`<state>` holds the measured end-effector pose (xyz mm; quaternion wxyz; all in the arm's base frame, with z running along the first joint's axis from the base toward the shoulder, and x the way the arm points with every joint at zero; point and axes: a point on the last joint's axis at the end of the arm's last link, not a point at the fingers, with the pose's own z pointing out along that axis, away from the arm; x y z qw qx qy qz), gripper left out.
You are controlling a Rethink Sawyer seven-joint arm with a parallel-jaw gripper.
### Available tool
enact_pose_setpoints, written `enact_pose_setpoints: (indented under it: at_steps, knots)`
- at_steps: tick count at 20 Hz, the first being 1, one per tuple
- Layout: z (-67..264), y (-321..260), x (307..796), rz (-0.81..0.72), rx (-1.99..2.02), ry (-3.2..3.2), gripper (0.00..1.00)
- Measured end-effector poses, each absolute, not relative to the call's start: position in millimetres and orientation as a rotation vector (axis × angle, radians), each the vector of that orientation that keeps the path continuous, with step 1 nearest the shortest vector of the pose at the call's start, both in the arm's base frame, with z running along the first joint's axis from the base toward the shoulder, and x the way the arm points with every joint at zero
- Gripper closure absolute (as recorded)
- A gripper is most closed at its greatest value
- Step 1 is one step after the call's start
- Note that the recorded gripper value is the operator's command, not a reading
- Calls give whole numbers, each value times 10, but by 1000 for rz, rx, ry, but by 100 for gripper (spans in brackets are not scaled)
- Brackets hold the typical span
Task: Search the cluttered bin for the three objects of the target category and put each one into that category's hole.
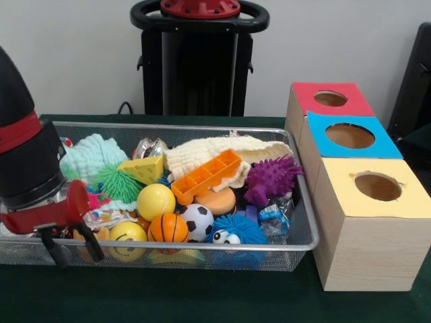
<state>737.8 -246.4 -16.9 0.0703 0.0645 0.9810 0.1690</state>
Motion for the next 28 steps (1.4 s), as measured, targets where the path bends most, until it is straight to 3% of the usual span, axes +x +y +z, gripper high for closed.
enact_pose_setpoints:
  at_steps: [15,28]
  knots:
    - [557,-2809,7147,370,128,2948,0]
    - [353,-2720,6929,358,129,2879,0]
